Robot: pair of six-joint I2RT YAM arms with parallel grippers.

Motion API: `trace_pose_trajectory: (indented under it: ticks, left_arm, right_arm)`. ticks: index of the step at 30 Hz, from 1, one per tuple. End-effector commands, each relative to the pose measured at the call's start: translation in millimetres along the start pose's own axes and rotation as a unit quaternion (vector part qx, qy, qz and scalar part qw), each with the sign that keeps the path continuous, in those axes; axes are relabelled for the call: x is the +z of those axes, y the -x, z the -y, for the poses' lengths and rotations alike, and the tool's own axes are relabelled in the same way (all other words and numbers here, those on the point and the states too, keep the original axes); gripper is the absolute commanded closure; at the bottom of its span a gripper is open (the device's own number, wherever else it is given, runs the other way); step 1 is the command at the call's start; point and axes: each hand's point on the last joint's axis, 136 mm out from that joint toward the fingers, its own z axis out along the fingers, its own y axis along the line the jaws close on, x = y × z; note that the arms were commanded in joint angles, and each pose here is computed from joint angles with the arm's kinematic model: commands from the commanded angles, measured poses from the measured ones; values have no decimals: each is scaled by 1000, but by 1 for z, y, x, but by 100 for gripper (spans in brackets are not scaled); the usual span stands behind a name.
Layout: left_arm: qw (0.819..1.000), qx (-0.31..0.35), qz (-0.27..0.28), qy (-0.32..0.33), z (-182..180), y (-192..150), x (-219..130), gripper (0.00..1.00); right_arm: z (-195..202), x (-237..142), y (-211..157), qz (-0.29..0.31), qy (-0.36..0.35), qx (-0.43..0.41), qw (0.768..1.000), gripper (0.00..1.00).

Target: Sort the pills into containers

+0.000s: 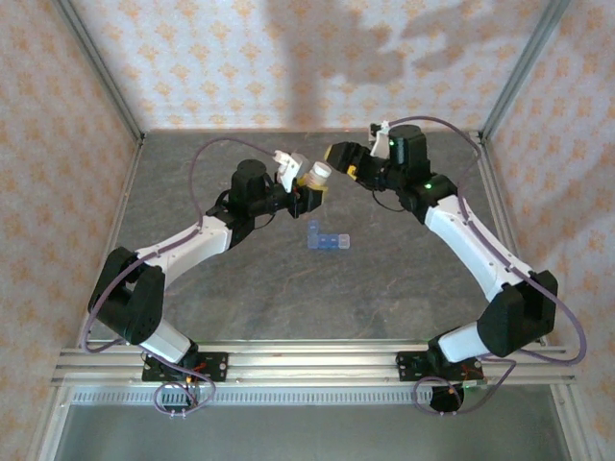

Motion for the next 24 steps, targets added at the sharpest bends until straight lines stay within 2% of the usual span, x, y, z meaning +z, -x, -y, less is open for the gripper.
trace_pose_trajectory:
  ticks: [1, 8, 13, 16, 20, 24]
  left_arm:
    - [999, 28, 16, 5, 6, 16, -4, 100]
    - [999, 30, 15, 4, 8, 15, -3, 100]
    - [999, 29, 18, 5, 7, 16, -2, 100]
    - [999, 25, 23, 4, 7, 19, -2, 100]
    - [999, 14, 34, -9, 10, 24, -3, 100]
    - [997, -14, 52, -50, 20, 34, -7, 100]
  right_arm:
    - [-7, 7, 6, 14, -13, 7, 1000, 20]
    - [-13, 23, -8, -9, -8, 2, 1000, 25]
    - [-12, 28, -14, -20, -4, -2, 1000, 47]
    - [-11, 28, -18, -28, -2, -18, 999, 55]
    - [-11, 23, -19, -44, 21, -67, 997, 56]
    - [-12, 12, -19, -69, 96, -122, 985, 51]
